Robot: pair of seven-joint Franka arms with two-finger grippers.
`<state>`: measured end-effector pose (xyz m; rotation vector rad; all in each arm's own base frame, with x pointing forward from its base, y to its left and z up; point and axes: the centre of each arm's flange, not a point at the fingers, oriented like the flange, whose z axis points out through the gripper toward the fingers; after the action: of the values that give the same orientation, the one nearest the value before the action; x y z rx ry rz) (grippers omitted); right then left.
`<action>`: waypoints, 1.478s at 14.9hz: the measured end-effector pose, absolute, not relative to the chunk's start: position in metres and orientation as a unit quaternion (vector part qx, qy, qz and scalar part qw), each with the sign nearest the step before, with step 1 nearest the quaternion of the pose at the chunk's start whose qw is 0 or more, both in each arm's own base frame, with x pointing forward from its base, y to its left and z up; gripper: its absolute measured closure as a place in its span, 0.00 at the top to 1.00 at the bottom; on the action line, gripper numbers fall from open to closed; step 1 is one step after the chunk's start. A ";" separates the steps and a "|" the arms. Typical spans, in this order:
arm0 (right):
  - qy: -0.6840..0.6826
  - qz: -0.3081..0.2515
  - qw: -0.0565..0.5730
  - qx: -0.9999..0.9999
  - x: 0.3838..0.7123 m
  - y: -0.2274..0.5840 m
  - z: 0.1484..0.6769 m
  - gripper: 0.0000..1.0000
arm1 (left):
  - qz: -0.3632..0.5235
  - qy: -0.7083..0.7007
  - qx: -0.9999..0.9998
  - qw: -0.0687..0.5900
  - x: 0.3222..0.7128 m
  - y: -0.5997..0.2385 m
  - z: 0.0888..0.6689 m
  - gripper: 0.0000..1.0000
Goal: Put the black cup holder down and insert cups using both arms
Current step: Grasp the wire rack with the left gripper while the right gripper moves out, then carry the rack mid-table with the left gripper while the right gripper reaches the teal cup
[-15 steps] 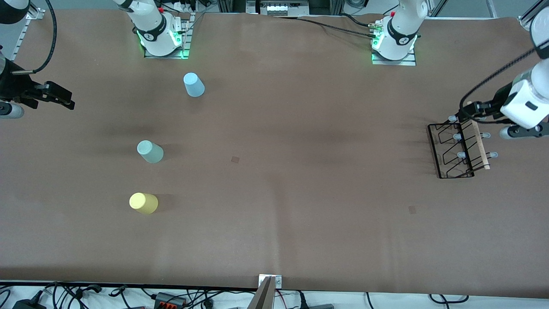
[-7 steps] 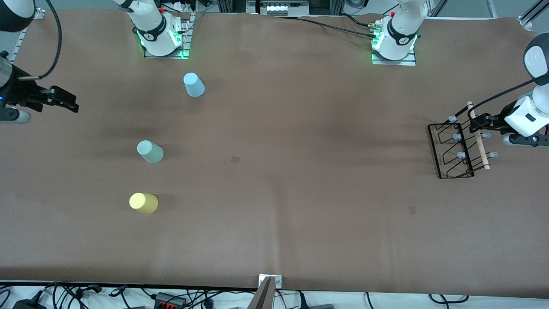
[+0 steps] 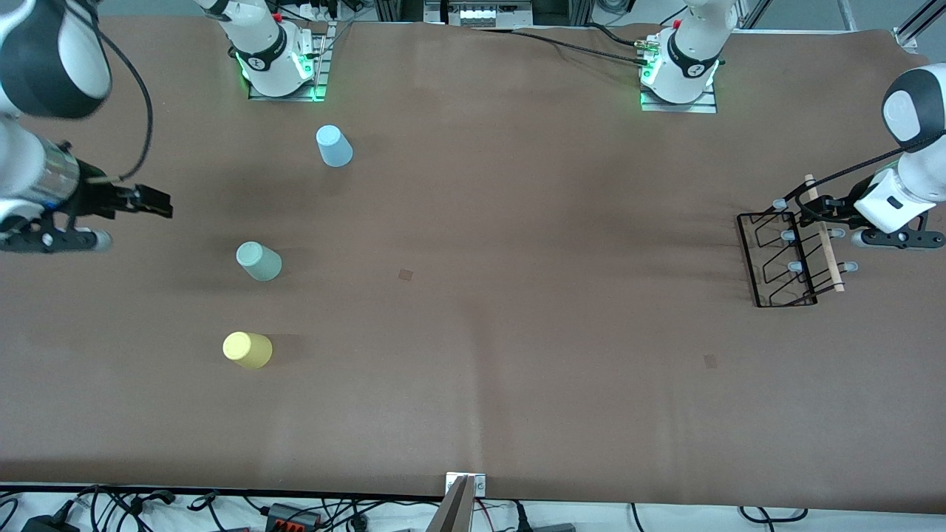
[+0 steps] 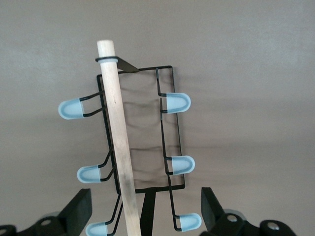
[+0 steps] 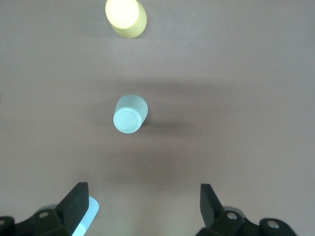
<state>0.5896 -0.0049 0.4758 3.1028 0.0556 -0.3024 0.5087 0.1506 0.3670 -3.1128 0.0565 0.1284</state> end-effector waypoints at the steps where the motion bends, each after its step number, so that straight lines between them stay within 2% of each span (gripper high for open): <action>1: 0.018 -0.106 0.012 0.994 0.594 -0.005 0.462 1.00 | 0.040 0.017 -0.999 0.013 0.509 0.153 0.364 0.96; 3: 0.018 -0.110 0.011 0.994 0.601 -0.005 0.444 1.00 | 0.039 0.024 -0.999 0.012 0.509 0.158 0.356 0.93; 4: 0.018 -0.108 0.011 0.994 0.604 -0.005 0.440 1.00 | 0.042 0.027 -0.999 0.010 0.509 0.161 0.351 0.87; 5: 0.019 -0.105 0.012 0.994 0.607 -0.004 0.438 1.00 | 0.045 0.028 -0.999 0.008 0.508 0.163 0.346 0.86; 8: 0.020 -0.102 0.011 0.995 0.608 -0.002 0.439 1.00 | 0.051 0.028 -0.998 0.003 0.508 0.168 0.336 0.62; 9: 0.020 -0.102 0.008 0.995 0.609 -0.001 0.438 1.00 | 0.053 0.027 -0.998 0.002 0.507 0.169 0.334 0.62; 12: 0.017 -0.104 -0.004 0.994 0.608 0.001 0.437 1.00 | 0.054 0.028 -0.998 0.001 0.506 0.171 0.332 0.40; 13: 0.017 -0.105 -0.004 0.994 0.608 0.001 0.436 1.00 | 0.054 0.032 -0.998 0.001 0.506 0.171 0.333 0.40; 14: 0.017 -0.106 -0.005 0.994 0.608 0.001 0.435 1.00 | 0.053 0.034 -0.998 0.001 0.506 0.171 0.333 0.34; 15: 0.017 -0.107 -0.005 0.994 0.609 0.001 0.434 1.00 | 0.053 0.035 -0.998 0.002 0.506 0.172 0.333 0.22; 16: 0.017 -0.108 -0.005 0.994 0.609 0.001 0.433 1.00 | 0.053 0.038 -0.998 0.002 0.506 0.173 0.333 0.16; 22: 0.017 -0.107 -0.005 0.994 0.609 0.001 0.431 1.00 | 0.054 0.041 -0.998 0.001 0.506 0.174 0.331 0.16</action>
<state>0.6094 0.0013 0.4311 3.1329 0.0526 -0.3382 0.5060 0.1737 0.3315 -3.1329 0.1274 0.1700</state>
